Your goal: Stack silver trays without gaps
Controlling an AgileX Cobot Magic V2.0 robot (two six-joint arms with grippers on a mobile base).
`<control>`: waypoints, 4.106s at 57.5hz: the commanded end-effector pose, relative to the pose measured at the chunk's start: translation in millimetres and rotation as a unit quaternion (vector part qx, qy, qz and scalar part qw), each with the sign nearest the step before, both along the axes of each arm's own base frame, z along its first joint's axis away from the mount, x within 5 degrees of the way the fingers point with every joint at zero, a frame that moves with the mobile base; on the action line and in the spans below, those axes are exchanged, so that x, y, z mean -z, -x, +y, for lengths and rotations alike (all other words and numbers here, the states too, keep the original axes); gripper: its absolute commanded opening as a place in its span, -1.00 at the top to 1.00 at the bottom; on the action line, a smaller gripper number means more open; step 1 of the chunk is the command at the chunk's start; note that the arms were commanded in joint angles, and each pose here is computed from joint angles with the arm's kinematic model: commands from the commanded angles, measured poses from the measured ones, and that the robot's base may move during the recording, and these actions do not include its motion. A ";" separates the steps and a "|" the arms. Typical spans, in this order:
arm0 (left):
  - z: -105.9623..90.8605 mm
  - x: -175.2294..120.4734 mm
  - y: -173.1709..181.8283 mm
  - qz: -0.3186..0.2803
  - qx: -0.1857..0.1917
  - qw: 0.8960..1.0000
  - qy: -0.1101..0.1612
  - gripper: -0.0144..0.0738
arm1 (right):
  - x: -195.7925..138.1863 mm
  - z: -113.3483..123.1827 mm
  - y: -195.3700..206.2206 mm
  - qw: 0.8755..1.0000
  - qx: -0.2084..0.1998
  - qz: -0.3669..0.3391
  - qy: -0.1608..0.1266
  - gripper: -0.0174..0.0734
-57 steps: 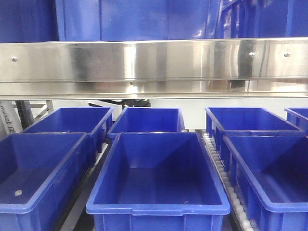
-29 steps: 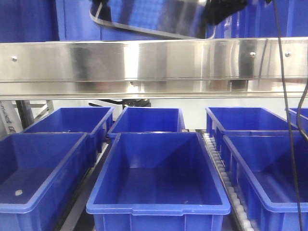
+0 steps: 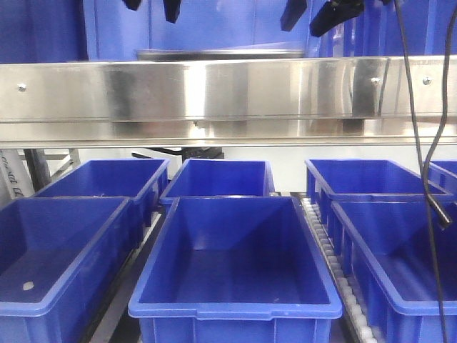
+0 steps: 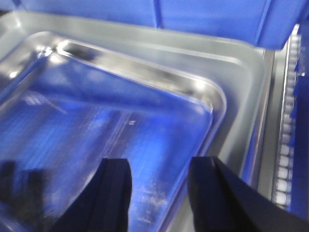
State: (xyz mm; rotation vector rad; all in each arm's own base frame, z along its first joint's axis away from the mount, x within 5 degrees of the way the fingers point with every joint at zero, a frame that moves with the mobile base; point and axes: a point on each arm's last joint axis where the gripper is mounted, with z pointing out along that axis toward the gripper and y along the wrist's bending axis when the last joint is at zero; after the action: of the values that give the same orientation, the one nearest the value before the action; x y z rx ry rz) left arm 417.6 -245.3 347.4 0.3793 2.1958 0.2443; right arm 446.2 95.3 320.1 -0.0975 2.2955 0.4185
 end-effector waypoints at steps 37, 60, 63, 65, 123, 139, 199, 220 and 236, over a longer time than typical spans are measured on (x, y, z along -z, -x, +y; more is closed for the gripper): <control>69.1 -167.5 87.1 -0.142 -0.052 0.984 0.091 0.62 | -149.3 -21.0 80.2 0.991 -0.027 -0.098 0.088 0.78; 103.1 -244.2 174.1 -0.267 0.038 0.953 0.135 0.62 | -219.4 -39.6 185.3 0.970 -0.016 -0.228 0.080 0.78; 108.2 -248.1 185.7 -0.279 0.051 0.949 0.139 0.62 | -218.1 -42.5 200.4 0.968 -0.013 -0.239 0.078 0.78; 114.6 -251.3 195.9 -0.288 0.059 0.945 0.144 0.62 | -220.1 -45.1 214.6 0.964 -0.011 -0.254 0.078 0.78; 278.4 -37.9 413.6 -0.319 0.163 0.903 0.237 0.62 | -59.1 -80.5 443.6 0.928 0.005 -0.374 -0.001 0.78; 289.4 -34.2 424.2 -0.333 0.155 0.897 0.245 0.62 | -59.4 -80.6 443.6 0.927 0.006 -0.375 -0.002 0.78; 289.4 -34.5 424.3 -0.335 0.155 0.897 0.244 0.62 | -53.8 -94.2 423.1 0.859 0.213 -0.457 0.087 0.78; 289.4 -34.5 424.3 -0.335 0.155 0.897 0.244 0.62 | 54.9 -102.0 402.9 0.867 0.234 -0.431 0.090 0.78; 290.2 -34.6 425.1 -0.338 0.155 0.895 0.245 0.62 | 89.3 -103.5 394.7 0.888 0.225 -0.385 0.110 0.78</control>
State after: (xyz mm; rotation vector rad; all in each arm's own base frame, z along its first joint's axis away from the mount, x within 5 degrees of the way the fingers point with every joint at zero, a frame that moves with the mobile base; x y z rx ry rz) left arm -6.3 43.7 380.9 0.2919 1.4310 -0.3108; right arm 51.2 -7.4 233.4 0.1509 1.5163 -0.0991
